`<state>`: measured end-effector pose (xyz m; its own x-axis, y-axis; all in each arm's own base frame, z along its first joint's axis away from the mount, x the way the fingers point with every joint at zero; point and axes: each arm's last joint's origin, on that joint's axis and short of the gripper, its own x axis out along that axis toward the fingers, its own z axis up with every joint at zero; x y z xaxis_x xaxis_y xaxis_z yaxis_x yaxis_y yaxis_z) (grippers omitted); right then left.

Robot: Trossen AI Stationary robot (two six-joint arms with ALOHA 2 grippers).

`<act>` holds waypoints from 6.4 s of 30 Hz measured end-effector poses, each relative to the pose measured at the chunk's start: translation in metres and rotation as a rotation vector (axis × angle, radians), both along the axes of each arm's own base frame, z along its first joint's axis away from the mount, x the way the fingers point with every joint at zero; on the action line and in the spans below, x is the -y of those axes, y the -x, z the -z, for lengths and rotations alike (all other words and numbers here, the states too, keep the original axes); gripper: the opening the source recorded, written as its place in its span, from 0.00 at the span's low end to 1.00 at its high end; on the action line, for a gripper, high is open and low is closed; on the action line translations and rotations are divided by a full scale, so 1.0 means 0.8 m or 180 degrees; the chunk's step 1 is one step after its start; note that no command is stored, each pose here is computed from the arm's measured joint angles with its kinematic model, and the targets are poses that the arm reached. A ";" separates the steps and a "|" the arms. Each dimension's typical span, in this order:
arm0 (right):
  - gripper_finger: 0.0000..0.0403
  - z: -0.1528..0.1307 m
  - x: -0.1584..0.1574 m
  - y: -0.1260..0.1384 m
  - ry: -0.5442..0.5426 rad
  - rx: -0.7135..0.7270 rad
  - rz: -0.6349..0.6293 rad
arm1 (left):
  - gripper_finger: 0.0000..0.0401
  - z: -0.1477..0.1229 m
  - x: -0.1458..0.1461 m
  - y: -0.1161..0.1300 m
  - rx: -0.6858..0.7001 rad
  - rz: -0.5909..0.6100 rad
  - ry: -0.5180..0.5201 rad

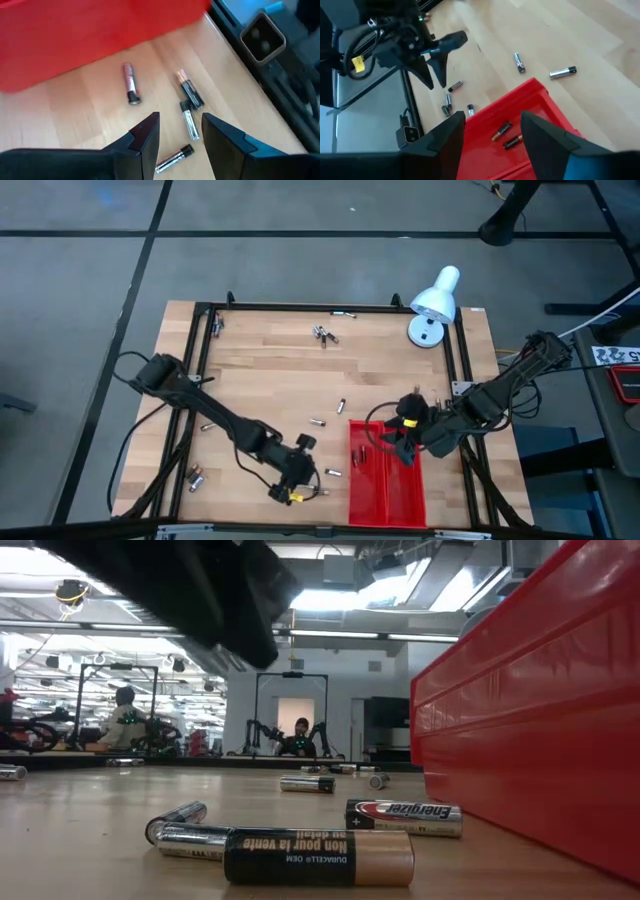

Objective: Sort batteries
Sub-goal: Put the silver battery into the right red bin

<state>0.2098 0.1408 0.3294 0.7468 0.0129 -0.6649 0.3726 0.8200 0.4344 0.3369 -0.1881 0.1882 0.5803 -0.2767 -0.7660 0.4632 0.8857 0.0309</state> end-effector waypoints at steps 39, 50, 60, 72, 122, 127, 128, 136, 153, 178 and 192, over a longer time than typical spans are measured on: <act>0.48 -0.012 -0.007 -0.013 -0.0444 0.0495 0.0405 | 0.34 0.067 -0.037 -0.016 -0.0245 0.2280 -0.0995; 0.48 -0.012 -0.007 -0.013 -0.0444 0.0495 0.0407 | 0.20 0.075 -0.037 -0.016 -0.0427 0.2086 -0.0832; 0.48 -0.010 -0.006 -0.012 -0.0372 0.0432 0.0393 | 0.04 0.074 -0.036 -0.015 -0.0604 0.1727 -0.0497; 0.48 -0.009 -0.005 -0.011 -0.0231 0.0411 0.0297 | 0.04 0.007 -0.042 0.000 -0.0509 0.1181 -0.0127; 0.44 -0.038 -0.010 -0.077 0.1444 0.1706 -0.0687 | 0.06 -0.190 -0.110 -0.007 0.2225 -0.0847 0.0832; 0.33 -0.038 -0.010 -0.077 0.1452 0.1703 -0.0684 | 0.07 -0.190 -0.110 -0.007 0.2232 -0.0860 0.0816; 0.31 -0.038 -0.010 -0.077 0.1452 0.1703 -0.0686 | 0.07 -0.190 -0.110 -0.007 0.2230 -0.0865 0.0812; 0.11 -0.038 -0.010 -0.077 0.1475 0.1693 -0.0679 | 0.08 -0.188 -0.113 -0.007 0.2195 -0.0902 0.0809; 0.07 -0.041 0.011 -0.044 0.1242 0.1252 -0.0508 | 0.40 -0.171 -0.130 -0.006 0.1655 -0.1216 0.0836; 0.08 0.056 -0.039 0.020 0.0591 -0.1175 -0.0721 | 0.44 -0.148 -0.123 0.009 0.0922 -0.1343 0.0760; 0.22 0.068 -0.039 0.021 0.0682 -0.1480 -0.0751 | 0.44 -0.146 -0.114 0.012 0.0882 -0.1279 0.0760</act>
